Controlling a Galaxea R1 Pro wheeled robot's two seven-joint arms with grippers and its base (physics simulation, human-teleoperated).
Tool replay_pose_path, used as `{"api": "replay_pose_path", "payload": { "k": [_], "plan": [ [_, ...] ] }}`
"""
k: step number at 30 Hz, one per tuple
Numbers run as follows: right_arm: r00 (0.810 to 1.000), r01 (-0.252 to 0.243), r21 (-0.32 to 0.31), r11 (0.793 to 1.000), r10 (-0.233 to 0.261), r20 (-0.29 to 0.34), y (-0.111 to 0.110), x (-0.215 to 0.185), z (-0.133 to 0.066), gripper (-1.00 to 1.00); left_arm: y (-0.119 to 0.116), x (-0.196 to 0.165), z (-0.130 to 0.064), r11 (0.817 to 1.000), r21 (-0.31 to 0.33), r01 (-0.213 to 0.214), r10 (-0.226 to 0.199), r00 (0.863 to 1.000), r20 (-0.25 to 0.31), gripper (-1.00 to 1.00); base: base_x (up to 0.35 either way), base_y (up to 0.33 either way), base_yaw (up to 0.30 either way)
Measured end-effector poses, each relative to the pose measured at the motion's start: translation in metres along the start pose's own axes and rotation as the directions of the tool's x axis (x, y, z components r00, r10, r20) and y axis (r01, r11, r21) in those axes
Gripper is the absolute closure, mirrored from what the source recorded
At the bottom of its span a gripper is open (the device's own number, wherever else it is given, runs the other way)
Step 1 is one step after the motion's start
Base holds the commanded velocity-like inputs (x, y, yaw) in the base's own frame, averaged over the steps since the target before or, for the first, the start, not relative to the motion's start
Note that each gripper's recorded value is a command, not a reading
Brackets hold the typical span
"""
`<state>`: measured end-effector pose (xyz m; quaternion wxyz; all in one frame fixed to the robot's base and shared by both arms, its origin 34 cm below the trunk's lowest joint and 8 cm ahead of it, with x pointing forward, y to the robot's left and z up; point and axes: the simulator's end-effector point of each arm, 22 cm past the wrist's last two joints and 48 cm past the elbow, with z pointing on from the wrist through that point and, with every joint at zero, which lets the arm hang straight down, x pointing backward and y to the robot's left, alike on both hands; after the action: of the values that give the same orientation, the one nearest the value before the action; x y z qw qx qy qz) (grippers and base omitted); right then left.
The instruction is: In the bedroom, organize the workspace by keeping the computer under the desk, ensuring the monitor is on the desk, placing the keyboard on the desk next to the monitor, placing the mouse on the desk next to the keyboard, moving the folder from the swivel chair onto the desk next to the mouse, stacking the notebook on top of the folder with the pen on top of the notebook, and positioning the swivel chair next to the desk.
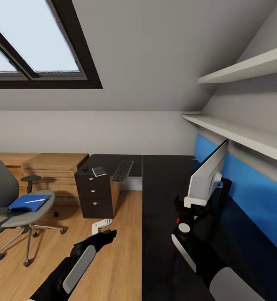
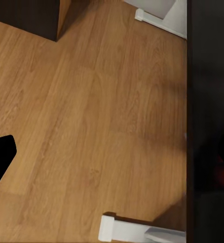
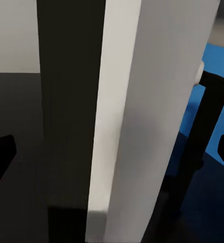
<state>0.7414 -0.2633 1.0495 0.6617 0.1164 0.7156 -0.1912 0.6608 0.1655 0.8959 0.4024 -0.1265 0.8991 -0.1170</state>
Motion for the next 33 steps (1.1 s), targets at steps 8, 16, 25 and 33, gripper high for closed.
{"api": "replay_pose_path", "payload": {
  "k": [8,16,25,33],
  "plan": [
    [1.0,0.002,0.003,1.0,-0.002,0.002,-0.0025,0.0001,0.0011,-1.0,0.0,0.0002,0.0001,1.0,0.0,0.0,0.0,1.0,0.0,-1.0,0.006,0.0,0.0],
    [1.0,0.0,0.005,1.0,0.0,0.005,-0.0036,-0.0021,0.0008,-1.0,-0.0007,-0.0015,-0.001,1.0,0.001,-0.001,0.001,1.0,0.003,-1.0,0.0,0.0,-0.094],
    [1.0,-0.003,0.004,1.0,0.003,0.014,-0.0045,-0.0079,-0.0003,-1.0,-0.0024,-0.0056,-0.004,1.0,0.005,-0.002,0.002,1.0,0.013,-1.0,0.0,0.0,-0.208],
    [1.0,-0.003,0.004,1.0,0.003,0.016,-0.0042,-0.009,-0.0005,-1.0,-0.0027,-0.0067,-0.0045,1.0,0.005,-0.002,0.002,1.0,0.015,-1.0,-0.089,0.0,-0.055]
  ]
}}
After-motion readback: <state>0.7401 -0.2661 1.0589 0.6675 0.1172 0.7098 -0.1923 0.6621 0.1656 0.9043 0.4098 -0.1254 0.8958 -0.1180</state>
